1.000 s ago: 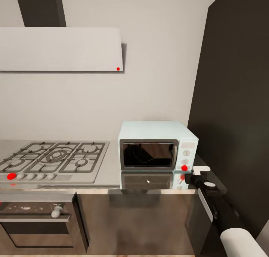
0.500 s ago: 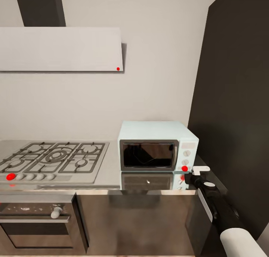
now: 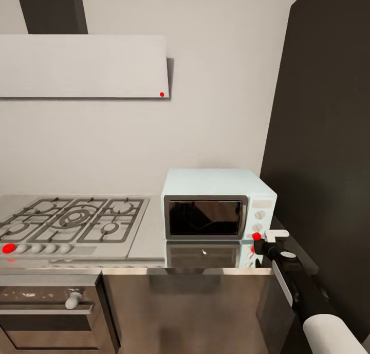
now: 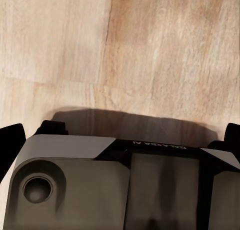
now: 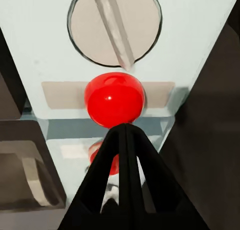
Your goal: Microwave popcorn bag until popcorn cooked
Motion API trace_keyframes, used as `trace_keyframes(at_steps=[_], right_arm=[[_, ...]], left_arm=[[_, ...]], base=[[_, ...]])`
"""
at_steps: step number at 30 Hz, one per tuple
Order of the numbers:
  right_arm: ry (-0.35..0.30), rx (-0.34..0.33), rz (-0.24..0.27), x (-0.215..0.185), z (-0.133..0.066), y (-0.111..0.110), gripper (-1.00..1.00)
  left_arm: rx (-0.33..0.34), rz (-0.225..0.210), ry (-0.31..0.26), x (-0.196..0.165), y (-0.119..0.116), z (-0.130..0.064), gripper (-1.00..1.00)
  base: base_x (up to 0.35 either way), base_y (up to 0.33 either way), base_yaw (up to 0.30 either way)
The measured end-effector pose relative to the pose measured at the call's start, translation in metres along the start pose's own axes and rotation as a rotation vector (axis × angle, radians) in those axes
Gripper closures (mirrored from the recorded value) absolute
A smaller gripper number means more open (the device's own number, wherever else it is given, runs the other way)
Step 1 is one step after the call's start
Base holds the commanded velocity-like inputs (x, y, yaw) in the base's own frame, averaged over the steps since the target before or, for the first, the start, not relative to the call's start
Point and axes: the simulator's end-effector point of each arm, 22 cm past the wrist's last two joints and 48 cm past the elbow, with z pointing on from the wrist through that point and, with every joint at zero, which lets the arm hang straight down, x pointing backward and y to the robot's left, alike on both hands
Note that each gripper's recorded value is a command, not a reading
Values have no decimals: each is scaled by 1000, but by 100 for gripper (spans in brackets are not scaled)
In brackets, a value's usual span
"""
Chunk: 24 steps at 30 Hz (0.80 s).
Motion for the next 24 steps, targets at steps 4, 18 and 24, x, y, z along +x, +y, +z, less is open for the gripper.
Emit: trace_keyframes(at_steps=[4, 18, 24], right_arm=[[35, 0, -4, 17, 3, 1, 100], [3, 0, -4, 11, 4, 1, 100], [2, 0, -5, 10, 4, 1, 100]], left_arm=[[0, 0, 0, 0, 0, 0, -100], [-1, 0, 0, 0, 0, 0, -100], [-1, 0, -1, 0, 1, 0, -100]], base=[[10, 0, 0], [3, 0, 0], [94, 0, 0]])
